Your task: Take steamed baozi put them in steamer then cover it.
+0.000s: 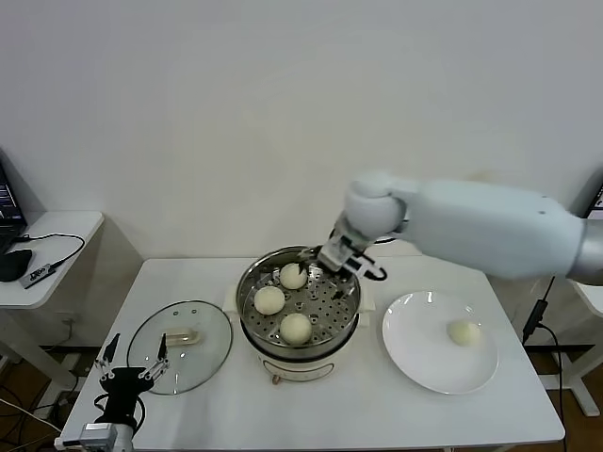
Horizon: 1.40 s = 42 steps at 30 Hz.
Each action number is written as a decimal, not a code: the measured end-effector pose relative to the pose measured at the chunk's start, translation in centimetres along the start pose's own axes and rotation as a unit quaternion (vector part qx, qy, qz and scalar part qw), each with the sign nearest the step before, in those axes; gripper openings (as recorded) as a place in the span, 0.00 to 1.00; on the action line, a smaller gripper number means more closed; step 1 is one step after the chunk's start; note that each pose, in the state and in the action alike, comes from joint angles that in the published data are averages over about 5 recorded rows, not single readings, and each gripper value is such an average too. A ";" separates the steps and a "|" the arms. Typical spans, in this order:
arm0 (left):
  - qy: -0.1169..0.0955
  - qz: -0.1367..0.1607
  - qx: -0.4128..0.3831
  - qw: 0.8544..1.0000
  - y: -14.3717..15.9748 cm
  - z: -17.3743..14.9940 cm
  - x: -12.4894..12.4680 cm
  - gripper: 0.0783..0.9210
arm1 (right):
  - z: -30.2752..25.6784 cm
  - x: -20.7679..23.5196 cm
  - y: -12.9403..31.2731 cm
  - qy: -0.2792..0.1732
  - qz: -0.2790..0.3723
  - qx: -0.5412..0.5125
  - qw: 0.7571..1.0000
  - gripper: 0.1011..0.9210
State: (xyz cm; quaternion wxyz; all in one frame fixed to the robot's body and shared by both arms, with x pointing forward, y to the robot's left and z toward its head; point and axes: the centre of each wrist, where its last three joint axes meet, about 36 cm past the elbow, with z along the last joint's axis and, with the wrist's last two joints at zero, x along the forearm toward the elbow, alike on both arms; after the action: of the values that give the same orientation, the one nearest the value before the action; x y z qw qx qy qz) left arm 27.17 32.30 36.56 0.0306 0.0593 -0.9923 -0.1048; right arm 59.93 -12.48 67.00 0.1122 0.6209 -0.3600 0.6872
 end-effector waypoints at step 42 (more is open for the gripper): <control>0.017 0.014 -0.009 1.000 0.3 0.7 0.2 0.88 | 19.3 -6.7 30.3 0.137 -0.057 -0.409 0.900 0.88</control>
State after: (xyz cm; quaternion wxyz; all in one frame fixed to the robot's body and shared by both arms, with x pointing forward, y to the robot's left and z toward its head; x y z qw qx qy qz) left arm 26.88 32.74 35.95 0.0497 0.0466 -0.9913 -0.1126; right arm 57.97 -44.47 49.42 0.4439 0.4393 -0.5542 0.5504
